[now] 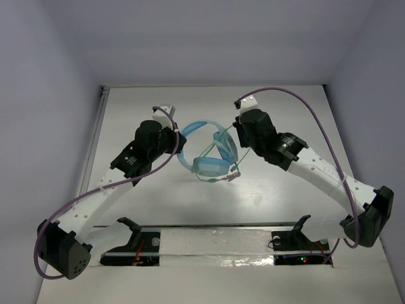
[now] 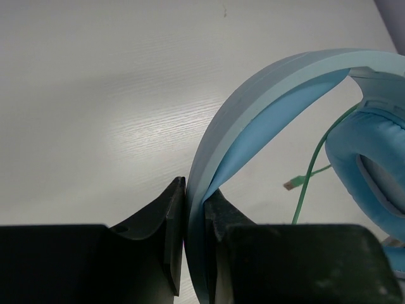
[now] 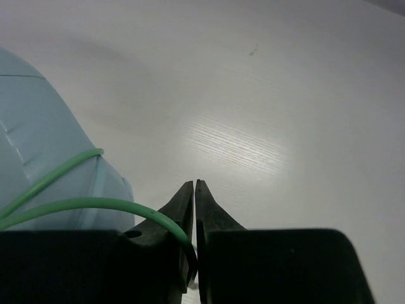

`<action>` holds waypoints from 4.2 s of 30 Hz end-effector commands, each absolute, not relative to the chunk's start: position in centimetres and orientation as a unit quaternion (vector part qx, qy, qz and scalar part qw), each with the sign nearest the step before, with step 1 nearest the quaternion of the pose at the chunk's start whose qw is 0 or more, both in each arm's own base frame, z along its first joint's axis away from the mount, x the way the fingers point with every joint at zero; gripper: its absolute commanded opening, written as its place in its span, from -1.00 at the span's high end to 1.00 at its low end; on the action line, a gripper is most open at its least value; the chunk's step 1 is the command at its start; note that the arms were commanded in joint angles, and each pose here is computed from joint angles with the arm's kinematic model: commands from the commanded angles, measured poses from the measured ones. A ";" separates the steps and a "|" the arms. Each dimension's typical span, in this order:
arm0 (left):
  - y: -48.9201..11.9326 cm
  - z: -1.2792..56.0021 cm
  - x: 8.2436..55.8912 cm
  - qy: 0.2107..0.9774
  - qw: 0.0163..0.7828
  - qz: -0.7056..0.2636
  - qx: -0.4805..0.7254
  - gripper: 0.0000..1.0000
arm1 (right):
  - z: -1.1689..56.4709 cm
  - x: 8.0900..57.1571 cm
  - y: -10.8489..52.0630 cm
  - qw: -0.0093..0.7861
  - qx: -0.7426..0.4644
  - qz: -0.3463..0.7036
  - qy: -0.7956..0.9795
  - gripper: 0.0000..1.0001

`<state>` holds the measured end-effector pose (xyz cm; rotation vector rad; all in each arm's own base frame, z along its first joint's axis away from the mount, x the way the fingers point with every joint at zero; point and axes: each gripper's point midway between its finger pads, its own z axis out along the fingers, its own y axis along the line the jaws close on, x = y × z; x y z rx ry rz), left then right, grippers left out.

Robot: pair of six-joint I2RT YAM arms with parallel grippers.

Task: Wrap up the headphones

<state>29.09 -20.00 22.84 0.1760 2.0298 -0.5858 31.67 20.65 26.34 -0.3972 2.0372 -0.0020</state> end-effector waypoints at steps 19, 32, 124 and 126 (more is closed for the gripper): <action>-22.5 40.0 28.9 0.683 0.575 -0.444 0.077 1.00 | 29.0 31.6 24.4 0.610 -0.079 0.279 0.737 0.32; -22.5 43.0 28.5 0.655 0.579 -0.481 0.061 1.00 | 28.5 31.7 25.4 0.628 -0.067 0.360 0.686 0.32; -21.9 23.1 35.1 0.834 0.523 -0.173 -0.034 1.00 | 33.8 26.1 31.8 0.553 -0.119 0.253 0.785 0.58; -21.8 24.1 34.6 0.827 0.531 -0.184 -0.033 1.00 | 34.8 29.3 29.0 0.571 -0.070 0.247 0.780 0.55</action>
